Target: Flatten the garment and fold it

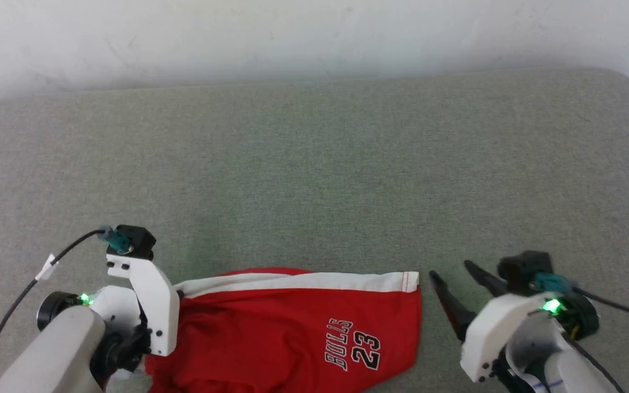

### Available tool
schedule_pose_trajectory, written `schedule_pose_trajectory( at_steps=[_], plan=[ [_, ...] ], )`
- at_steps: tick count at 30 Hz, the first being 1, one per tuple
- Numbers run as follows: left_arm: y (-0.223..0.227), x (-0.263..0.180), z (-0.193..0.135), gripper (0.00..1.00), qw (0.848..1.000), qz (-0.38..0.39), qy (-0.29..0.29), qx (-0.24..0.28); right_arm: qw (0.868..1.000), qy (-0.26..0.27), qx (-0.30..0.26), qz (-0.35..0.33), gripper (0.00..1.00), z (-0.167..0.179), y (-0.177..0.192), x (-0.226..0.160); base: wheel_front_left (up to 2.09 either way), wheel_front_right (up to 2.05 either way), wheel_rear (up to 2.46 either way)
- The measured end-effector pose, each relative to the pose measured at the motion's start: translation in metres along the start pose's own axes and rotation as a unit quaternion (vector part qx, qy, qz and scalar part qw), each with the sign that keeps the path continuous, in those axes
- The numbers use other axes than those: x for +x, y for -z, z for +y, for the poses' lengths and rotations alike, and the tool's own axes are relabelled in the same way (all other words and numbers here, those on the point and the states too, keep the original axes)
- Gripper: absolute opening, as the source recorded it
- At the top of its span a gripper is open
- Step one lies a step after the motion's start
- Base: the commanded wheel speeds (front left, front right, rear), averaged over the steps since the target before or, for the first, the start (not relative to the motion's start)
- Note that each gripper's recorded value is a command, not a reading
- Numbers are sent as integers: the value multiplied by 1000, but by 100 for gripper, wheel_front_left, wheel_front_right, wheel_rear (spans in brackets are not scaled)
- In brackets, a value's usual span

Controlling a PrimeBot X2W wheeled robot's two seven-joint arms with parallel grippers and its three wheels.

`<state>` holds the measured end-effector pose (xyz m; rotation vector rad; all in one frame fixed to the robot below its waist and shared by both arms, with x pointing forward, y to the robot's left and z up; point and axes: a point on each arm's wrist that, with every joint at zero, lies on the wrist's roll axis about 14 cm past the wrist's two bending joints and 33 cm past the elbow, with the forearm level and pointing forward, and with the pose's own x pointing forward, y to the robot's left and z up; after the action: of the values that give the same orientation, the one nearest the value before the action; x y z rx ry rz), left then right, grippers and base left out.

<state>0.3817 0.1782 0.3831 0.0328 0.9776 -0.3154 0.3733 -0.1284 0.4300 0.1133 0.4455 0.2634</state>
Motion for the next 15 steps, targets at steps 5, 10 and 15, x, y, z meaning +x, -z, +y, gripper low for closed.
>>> schedule_pose_trajectory(
  at_steps=[5, 10, 15],
  plan=[
    [-7, -8, -8, 0, 999, -41, 2, -5, 994, -61, -22, 88, 100, 24, 22, 21, 0, 0, 0],
    [-15, -17, -17, 0, 997, -70, 8, -6, 977, -106, -36, 181, 100, 44, 48, 35, 0, 0, 0],
    [-17, -21, -18, 0, 997, -82, 8, -7, 957, -122, -45, 259, 31, 47, 58, 42, 0, 0, 0]
  ],
)
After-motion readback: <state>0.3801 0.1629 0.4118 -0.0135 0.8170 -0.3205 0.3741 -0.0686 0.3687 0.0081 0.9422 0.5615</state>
